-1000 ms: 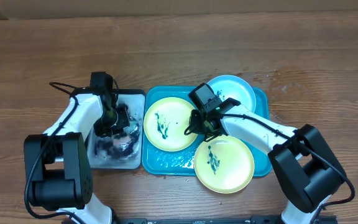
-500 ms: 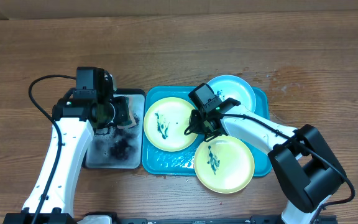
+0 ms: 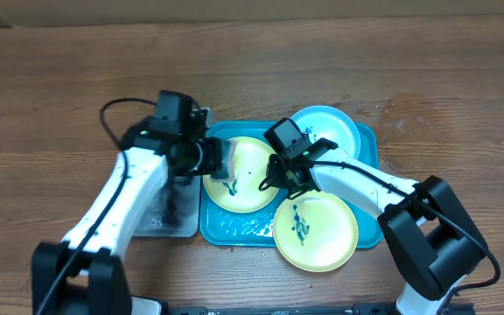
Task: Clean dirty plates on tray and stack at the side
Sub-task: 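Scrub the yellow plate with the sponge held in the left gripper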
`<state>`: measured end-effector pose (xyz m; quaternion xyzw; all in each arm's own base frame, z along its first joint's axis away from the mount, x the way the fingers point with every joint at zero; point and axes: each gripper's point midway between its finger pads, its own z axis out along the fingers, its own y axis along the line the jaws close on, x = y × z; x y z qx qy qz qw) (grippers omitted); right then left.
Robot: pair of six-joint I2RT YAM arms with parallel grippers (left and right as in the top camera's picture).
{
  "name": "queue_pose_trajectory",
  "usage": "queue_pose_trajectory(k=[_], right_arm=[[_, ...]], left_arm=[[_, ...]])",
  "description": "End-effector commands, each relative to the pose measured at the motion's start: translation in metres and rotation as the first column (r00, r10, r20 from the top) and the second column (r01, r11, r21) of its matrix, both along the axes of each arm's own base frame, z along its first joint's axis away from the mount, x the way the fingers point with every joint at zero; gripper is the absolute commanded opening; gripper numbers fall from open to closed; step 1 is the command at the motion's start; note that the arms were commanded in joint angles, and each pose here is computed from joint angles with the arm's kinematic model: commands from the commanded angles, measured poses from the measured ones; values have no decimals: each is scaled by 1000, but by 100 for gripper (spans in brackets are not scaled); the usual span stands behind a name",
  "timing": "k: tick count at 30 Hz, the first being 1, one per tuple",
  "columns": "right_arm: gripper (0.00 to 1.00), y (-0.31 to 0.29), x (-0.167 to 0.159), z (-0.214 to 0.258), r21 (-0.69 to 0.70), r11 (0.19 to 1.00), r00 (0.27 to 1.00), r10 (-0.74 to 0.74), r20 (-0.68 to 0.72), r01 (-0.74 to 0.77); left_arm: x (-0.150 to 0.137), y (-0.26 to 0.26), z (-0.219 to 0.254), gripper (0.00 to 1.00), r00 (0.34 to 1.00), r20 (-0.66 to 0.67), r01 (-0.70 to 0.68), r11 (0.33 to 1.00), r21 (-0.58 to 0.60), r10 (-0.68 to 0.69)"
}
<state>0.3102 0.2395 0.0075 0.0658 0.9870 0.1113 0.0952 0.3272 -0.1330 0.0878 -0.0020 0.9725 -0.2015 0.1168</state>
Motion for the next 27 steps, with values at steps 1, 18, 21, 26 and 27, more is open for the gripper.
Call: queue_pose_trajectory(k=[1,18,21,26,27], right_arm=[[4,-12,0,-3,-56,998,1000,-18,18,19],[4,-11,2,-2,-51,999,1000,-18,24,20],[4,-10,2,-2,-51,999,1000,-19,24,20],[4,-11,1,-2,-51,998,1000,-19,24,20],[4,-11,1,-2,-51,999,1000,-19,23,20]], left_arm=[[7,1,-20,4,999,-32,-28,998,54,30],[-16,-24,-88,4,978,-209,44,992,120,-18],[-24,-54,-83,4,974,-204,112,993,44,-100],[-37,-75,-81,4,965,-223,145,989,9,-139],[-38,-75,-81,4,965,-230,135,991,10,-129]])
